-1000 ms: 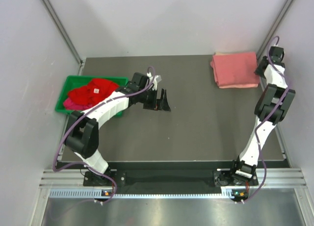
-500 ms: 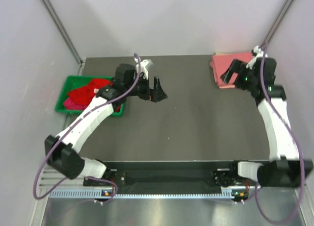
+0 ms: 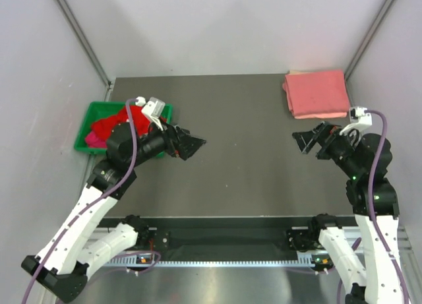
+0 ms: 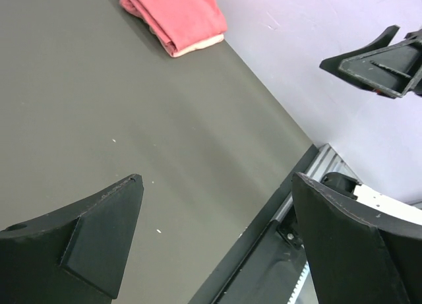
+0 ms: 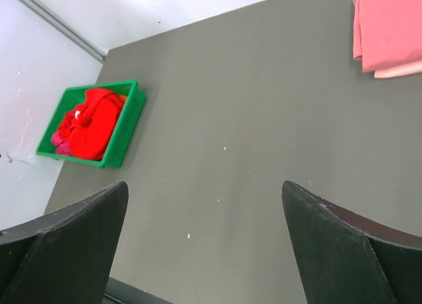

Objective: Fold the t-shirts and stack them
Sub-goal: Reset both grippers

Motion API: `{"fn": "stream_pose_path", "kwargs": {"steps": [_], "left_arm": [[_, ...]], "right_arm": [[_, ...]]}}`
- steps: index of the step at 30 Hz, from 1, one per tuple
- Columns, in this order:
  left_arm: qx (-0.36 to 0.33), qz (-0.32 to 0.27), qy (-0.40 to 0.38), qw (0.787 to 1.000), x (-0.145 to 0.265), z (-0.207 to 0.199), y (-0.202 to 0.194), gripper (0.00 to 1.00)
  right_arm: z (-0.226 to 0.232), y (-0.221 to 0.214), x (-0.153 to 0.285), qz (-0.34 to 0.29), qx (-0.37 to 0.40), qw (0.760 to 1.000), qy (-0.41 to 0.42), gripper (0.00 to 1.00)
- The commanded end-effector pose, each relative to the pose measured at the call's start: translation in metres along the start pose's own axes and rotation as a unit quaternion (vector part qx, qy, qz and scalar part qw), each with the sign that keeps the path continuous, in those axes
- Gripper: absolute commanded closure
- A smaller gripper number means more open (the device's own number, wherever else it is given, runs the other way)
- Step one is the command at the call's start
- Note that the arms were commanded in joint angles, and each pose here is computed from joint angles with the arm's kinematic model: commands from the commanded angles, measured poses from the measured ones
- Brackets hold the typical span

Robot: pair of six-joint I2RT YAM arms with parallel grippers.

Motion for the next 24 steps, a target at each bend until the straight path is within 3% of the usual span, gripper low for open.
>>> {"fn": "stream_pose_path", "kwargs": {"steps": [1,24], "left_arm": [[0.011,-0.030,-0.011,0.999,-0.002,-0.005,0.009,0.01],[-0.020,-0.022,-0.011,1.000,-0.006,-0.005,0.017,0.01]], "right_arm": [[0.003,0.000,0.002,0.007,-0.012,1.000,-0.001,0.00],[0.000,0.010,0.007,-0.020,0.005,1.000,-0.017,0.00]]}}
Point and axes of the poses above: each gripper's point midway between its finger pads, its own x axis back along the fingers, its own z axis along the line the jaws close on, y = z × x, the point moved 2 cm from there along x, back along the fingers, and after that the axes turned 1 degree about x, right-handed, at the moved point
